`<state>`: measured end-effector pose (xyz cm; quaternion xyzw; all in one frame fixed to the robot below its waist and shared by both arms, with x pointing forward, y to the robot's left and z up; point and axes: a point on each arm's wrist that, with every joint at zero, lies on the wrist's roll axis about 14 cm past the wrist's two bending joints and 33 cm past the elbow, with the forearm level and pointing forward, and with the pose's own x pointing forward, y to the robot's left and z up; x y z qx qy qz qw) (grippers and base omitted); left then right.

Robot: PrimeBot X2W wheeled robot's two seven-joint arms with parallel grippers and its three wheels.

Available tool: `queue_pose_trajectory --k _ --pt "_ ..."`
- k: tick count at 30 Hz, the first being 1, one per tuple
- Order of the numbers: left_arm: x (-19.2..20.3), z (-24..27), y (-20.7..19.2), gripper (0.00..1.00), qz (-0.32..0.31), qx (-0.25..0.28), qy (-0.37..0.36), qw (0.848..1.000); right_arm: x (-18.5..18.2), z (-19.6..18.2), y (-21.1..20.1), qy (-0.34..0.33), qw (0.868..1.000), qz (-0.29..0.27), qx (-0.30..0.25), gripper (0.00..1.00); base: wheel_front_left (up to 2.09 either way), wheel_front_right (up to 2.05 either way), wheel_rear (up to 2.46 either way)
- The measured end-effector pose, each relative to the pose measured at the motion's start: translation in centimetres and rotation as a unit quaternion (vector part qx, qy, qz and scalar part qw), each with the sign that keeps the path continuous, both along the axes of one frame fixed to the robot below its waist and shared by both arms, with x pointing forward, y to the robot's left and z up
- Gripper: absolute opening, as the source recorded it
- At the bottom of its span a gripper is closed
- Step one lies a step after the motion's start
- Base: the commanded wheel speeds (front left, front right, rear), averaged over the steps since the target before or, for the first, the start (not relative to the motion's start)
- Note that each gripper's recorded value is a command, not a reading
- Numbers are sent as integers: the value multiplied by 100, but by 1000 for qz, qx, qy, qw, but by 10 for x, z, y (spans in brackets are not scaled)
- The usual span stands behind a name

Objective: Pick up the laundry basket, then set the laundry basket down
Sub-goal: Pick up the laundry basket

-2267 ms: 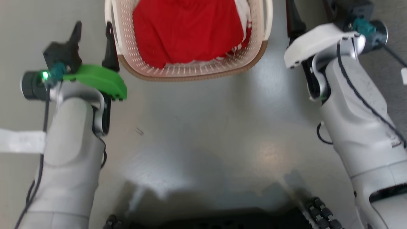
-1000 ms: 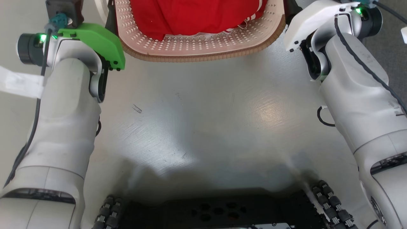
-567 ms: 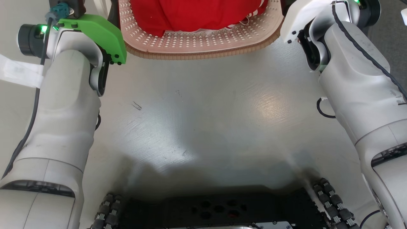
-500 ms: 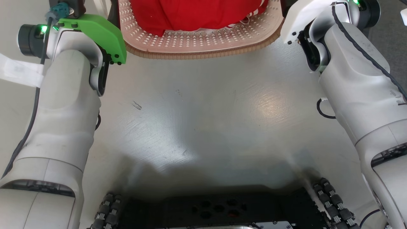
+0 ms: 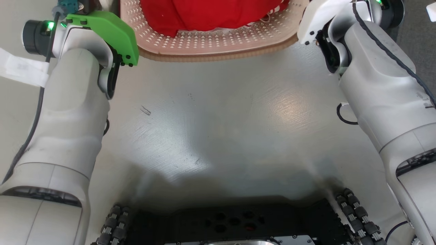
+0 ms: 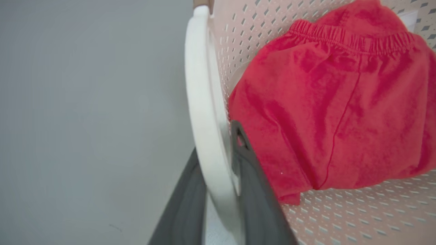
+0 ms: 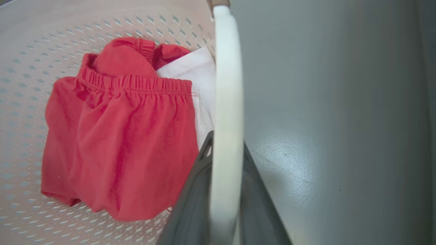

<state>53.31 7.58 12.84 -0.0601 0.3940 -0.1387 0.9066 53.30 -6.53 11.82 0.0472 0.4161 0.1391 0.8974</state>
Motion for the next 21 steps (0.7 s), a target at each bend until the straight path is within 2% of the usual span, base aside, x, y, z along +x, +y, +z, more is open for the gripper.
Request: queue_pose_trajectory --k 1,13,21 --pt "-1 -1 0 0 0 -1 2 1000 1 0 1 0 1000 -2 2 0 0 0 0" --pt "-2 4 -2 0 2 -4 2 1000 -2 2 2 4 1000 -2 -1 0 0 0 0" --pt "-1 21 0 0 8 -6 -9 1000 1 19 2 -15 1000 -6 -2 0 0 0 0"
